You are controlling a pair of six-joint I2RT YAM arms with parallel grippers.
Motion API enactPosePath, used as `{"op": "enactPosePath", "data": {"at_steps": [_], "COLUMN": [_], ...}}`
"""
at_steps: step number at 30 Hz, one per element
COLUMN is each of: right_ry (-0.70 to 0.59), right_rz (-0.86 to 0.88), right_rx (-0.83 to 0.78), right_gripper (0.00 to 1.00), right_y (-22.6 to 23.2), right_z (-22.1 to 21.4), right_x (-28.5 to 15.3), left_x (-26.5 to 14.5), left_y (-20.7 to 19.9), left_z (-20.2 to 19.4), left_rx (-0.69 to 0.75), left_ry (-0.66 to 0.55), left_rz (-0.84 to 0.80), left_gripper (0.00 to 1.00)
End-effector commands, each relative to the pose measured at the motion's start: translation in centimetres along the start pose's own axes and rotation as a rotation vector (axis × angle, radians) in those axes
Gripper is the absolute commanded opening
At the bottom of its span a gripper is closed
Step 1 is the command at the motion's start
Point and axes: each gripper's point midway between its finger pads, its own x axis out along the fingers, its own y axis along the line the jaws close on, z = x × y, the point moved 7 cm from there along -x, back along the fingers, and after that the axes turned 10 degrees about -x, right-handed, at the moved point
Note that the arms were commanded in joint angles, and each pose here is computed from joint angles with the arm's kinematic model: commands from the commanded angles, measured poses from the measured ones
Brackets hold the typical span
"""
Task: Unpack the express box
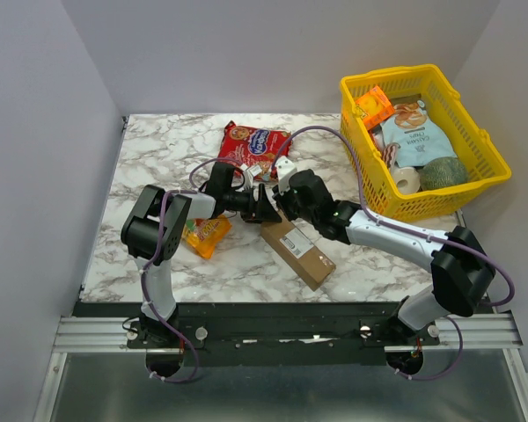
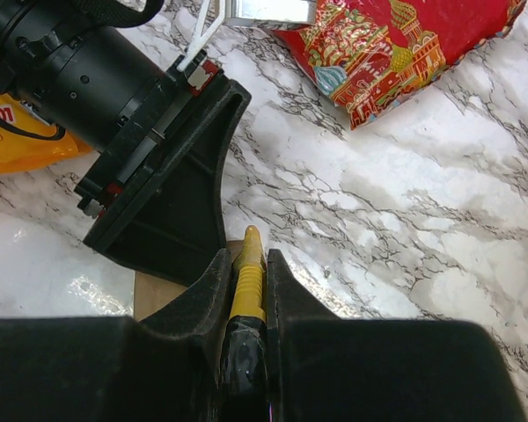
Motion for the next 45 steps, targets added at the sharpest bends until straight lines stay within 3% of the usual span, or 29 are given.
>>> {"op": "enactPosePath", "data": {"at_steps": [1, 45], "right_ry": [-0.097, 0.007], "right_rz": [-0.019, 0.046], "right_rx": [0.019, -0.072], "right_gripper": [0.00, 0.00], "right_y": [-0.4, 0.4], "right_z": [2.2, -0.4], "right_x": [-0.3, 0.0], "left_x": [0.7, 0.7], "left_y": [5.7, 6.1], "left_z": [-3.7, -3.7], "left_rx": [-0.124, -0.127], "left_ry": [0.059, 0.064], "left_rz": [0.221, 0.242], "left_gripper": [0.75, 0.75]}}
